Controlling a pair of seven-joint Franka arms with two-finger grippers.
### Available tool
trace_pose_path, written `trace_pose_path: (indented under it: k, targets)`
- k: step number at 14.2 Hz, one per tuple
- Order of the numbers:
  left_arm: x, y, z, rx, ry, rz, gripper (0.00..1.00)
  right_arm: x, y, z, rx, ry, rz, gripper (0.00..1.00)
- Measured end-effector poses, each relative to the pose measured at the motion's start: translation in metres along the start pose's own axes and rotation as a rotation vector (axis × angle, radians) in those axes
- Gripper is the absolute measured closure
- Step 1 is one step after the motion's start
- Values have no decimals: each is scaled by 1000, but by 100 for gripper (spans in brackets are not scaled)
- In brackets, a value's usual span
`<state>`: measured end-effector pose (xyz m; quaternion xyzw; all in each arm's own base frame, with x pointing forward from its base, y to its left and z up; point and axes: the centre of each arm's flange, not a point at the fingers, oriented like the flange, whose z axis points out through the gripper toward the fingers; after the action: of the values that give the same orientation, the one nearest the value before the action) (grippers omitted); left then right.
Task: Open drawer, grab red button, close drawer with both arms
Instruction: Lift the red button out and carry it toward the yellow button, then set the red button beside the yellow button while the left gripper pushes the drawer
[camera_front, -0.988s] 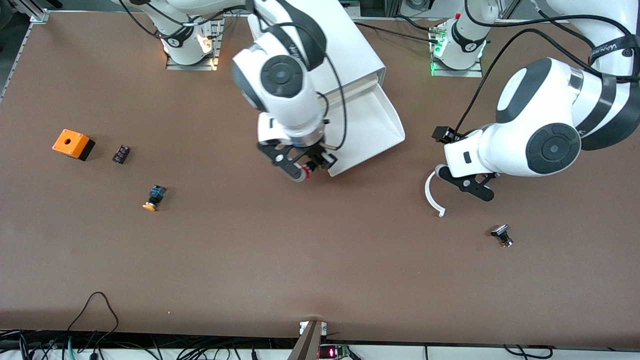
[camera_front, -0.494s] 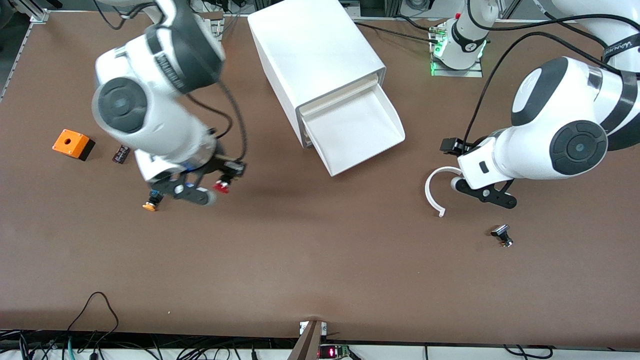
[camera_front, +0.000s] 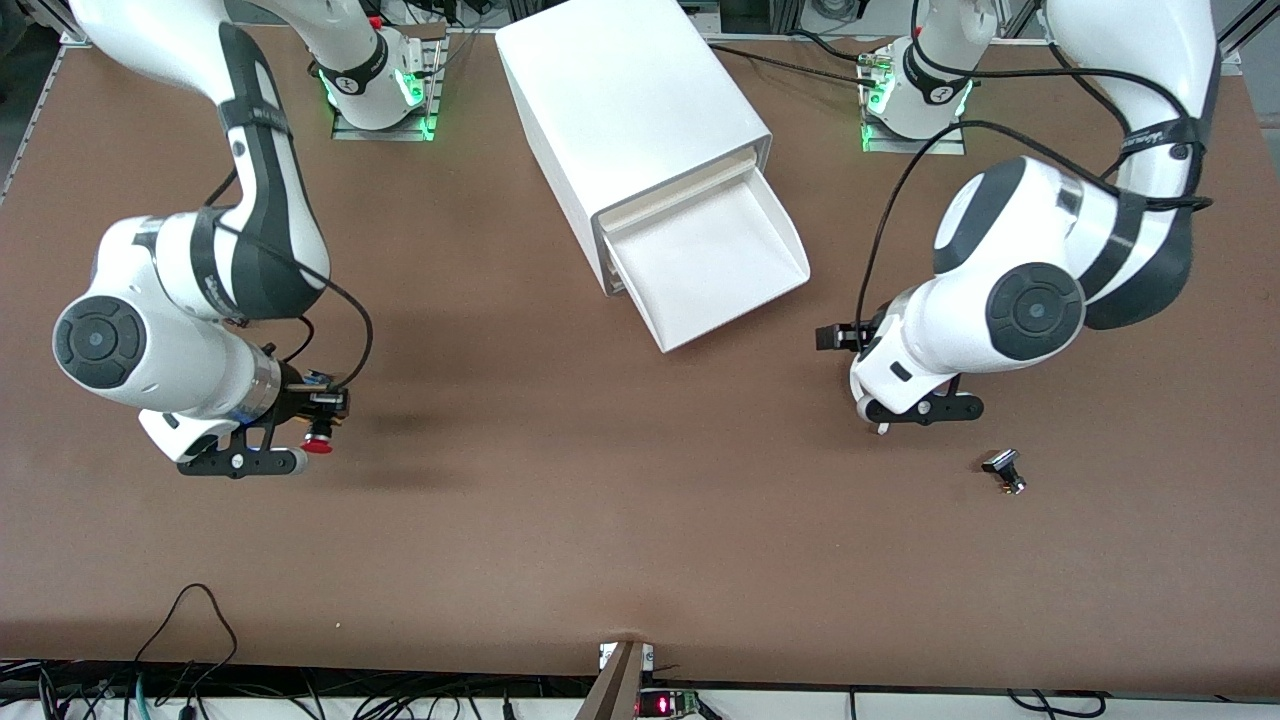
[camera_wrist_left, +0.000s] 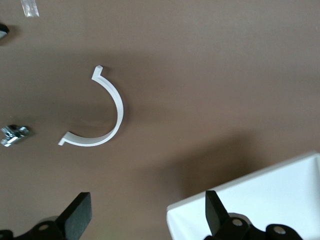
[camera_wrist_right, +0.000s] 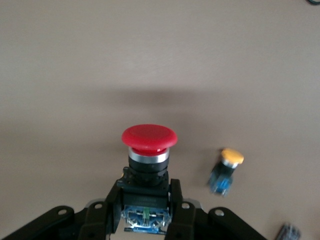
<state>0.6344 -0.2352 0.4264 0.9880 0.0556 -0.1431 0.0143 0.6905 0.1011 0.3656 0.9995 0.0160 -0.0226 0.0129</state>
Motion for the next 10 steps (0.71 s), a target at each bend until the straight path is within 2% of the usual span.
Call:
trace_pose_path:
  k: [2, 5, 10]
  targets:
    - [-3, 16, 19, 2, 5, -54, 0, -11, 20, 53, 6, 19, 9, 59]
    - [-3, 25, 45, -1, 14, -109, 0, -39, 32, 116, 36, -2, 53, 59]
    - [-5, 41, 94, -29, 55, -159, 0, -63, 38, 156, 63, -46, 105, 59]
